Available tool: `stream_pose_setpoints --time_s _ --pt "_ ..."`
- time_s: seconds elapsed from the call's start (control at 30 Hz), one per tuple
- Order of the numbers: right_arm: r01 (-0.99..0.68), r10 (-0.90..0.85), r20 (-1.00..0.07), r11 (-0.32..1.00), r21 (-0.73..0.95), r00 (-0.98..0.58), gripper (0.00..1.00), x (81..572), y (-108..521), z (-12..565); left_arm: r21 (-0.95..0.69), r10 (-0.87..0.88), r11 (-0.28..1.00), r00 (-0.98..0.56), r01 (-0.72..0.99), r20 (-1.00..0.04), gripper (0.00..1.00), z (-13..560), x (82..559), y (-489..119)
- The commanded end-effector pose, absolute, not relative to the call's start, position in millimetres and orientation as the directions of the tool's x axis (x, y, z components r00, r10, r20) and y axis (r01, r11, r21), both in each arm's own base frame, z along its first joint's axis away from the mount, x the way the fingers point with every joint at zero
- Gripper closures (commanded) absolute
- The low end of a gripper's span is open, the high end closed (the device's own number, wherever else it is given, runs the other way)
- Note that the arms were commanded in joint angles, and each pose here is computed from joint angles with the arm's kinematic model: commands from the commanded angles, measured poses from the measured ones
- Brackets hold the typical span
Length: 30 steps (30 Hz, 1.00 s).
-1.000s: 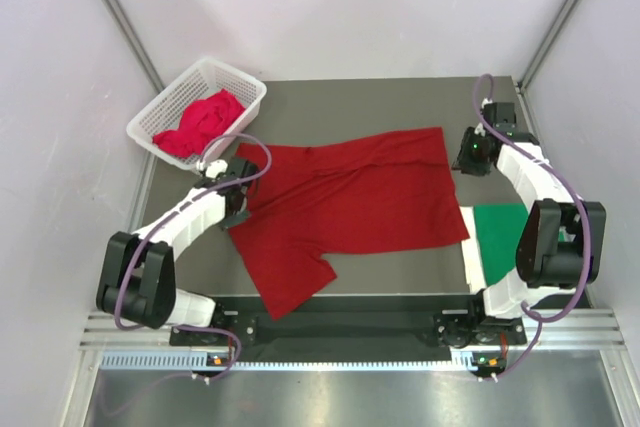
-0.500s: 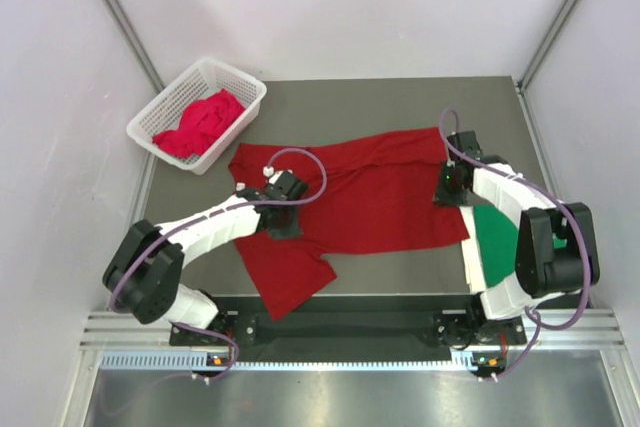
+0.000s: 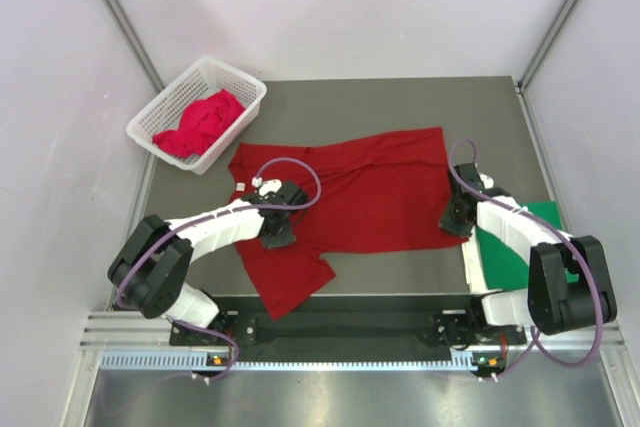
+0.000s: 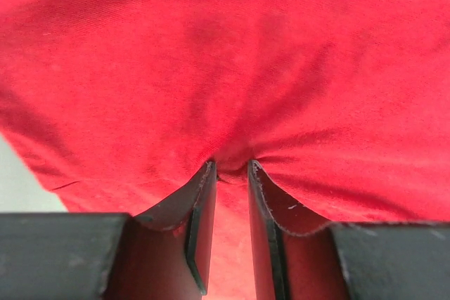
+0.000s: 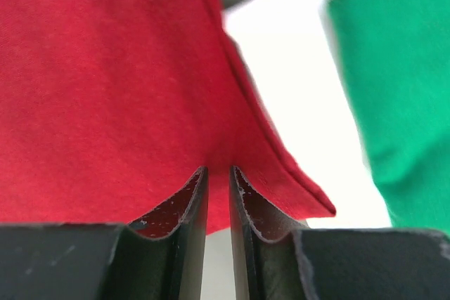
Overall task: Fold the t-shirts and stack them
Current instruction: Fold the tshirt
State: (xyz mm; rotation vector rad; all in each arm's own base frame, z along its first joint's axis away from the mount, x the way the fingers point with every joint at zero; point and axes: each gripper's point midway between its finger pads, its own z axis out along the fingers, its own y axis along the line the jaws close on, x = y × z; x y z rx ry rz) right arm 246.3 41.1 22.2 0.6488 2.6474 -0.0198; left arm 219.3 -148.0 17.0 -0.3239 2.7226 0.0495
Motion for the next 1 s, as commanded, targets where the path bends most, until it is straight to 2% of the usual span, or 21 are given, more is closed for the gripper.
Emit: stream_pose_setpoints --time_s 0.0,0.27,0.53,0.77,0.97 --pt "0.526 0.512 -0.430 0.845 0.096 -0.744 0.81 242 37 26 0.229 -0.175 0.931 -0.899 -0.284 -0.401 0.70 7 198 -92" --pt "0.583 0.567 -0.441 0.804 0.116 -0.696 0.81 222 34 31 0.281 -0.200 0.903 -0.898 -0.324 -0.393 0.71 8 192 -79" --pt "0.554 0.562 -0.484 0.814 0.177 -0.671 0.80 240 40 62 0.237 -0.204 0.899 -0.832 -0.368 -0.516 0.70 61 211 -74" --pt "0.511 0.511 -0.514 0.845 0.156 -0.689 0.79 266 43 68 -0.024 -0.204 0.976 -0.865 -0.217 -0.459 0.69 72 226 -136" --pt "0.529 0.494 -0.472 0.846 0.066 -0.730 0.80 255 35 38 -0.059 -0.224 0.973 -0.865 -0.222 -0.448 0.67 77 246 -134"
